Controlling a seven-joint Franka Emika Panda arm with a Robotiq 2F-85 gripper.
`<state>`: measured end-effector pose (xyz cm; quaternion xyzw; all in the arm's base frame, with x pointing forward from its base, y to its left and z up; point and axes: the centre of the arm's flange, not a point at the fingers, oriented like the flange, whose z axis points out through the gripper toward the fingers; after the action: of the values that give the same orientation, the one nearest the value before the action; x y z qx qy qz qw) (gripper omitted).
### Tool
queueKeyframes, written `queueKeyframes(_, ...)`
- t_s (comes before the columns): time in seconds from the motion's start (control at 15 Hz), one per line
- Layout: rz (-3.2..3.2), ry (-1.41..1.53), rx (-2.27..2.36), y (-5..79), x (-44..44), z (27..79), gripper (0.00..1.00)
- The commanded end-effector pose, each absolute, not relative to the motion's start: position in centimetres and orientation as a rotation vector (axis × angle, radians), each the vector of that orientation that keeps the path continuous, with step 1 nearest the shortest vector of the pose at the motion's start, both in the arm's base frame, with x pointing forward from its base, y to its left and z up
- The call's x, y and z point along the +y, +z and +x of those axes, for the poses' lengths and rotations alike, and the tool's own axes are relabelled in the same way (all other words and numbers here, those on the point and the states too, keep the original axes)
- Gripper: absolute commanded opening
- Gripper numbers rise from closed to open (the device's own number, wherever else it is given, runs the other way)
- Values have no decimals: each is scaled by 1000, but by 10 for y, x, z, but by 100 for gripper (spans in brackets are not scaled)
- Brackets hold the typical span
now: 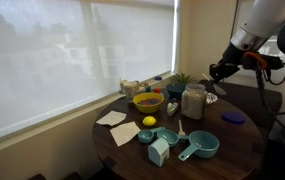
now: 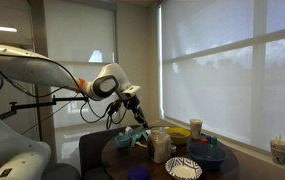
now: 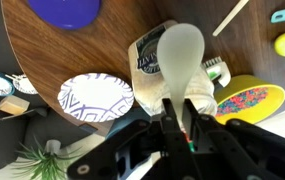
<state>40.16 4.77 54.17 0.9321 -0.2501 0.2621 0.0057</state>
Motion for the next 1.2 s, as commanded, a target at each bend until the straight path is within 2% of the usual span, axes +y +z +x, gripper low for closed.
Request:
queueKeyframes(0.0,2837,1005,-765,547,42,426,3)
queueKeyframes(1.13,2756,1253,-848,518,35,473,3)
